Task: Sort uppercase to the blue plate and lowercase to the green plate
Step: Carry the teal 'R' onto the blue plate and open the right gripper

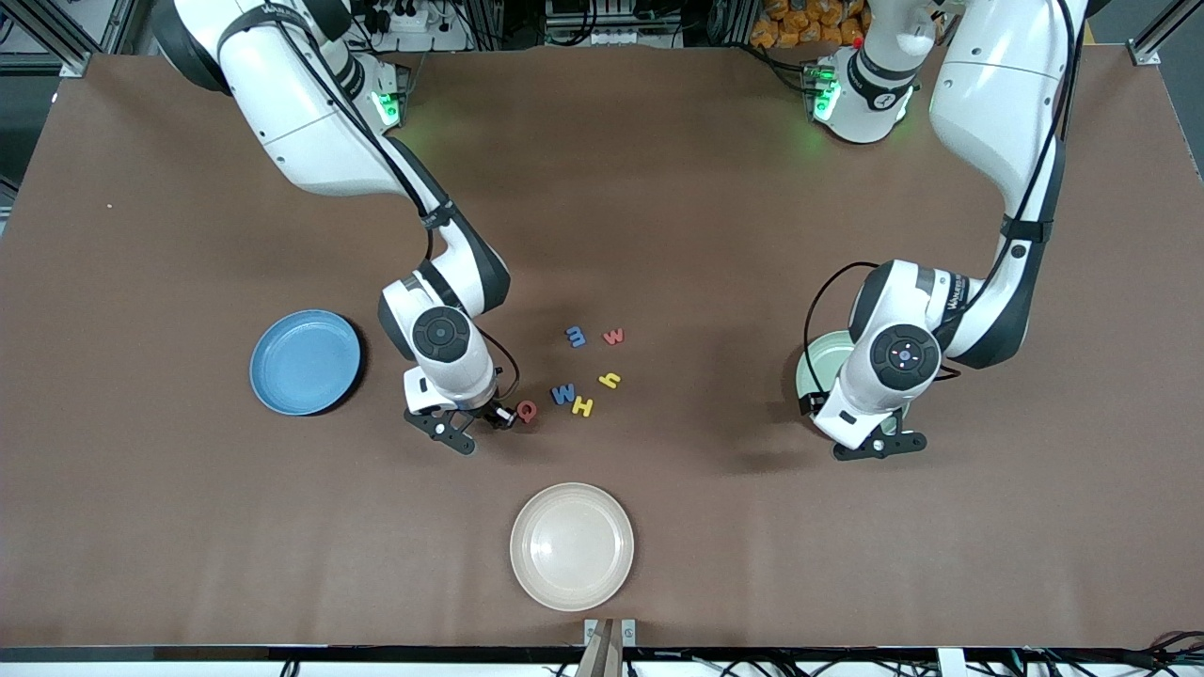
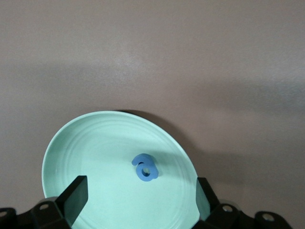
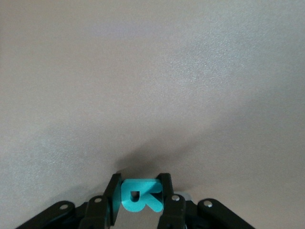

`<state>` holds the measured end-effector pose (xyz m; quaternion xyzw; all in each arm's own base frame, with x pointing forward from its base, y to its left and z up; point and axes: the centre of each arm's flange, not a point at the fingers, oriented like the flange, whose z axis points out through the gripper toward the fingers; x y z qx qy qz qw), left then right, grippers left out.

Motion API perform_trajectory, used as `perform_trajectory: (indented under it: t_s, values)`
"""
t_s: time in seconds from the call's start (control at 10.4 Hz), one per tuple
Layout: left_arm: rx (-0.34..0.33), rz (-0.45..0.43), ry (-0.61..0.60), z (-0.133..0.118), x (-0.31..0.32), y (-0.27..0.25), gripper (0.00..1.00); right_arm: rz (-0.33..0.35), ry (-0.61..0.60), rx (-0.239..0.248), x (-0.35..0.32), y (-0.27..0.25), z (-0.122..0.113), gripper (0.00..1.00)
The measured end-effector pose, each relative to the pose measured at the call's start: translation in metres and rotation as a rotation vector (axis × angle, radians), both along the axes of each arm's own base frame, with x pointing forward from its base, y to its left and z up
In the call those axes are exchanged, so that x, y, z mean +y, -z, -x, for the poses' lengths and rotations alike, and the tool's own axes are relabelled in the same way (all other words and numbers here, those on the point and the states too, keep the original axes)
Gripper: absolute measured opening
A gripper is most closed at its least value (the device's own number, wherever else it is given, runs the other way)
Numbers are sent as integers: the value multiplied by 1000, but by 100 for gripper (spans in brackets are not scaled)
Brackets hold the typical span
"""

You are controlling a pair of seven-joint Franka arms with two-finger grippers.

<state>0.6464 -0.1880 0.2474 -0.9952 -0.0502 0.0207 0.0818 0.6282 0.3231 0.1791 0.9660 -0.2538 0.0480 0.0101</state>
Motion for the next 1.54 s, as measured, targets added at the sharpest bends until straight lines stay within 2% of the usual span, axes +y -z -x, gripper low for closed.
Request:
perform_trajectory:
  t_s: [0.38, 0.67, 1.15, 1.54]
  values:
    - [-13, -1, -34, 12, -37, 1, 100, 2, -7, -1, 0, 0, 0, 38]
    - [-27, -4, -75, 22, -65, 1, 100, 19, -85, 9, -5, 0, -3, 38]
    - [-52, 0, -131, 34, -95, 3, 100, 93, -271, 120, -42, -13, -17, 38]
    - [-84, 13, -194, 49, -131, 4, 100, 126, -408, 190, -94, -65, -20, 38]
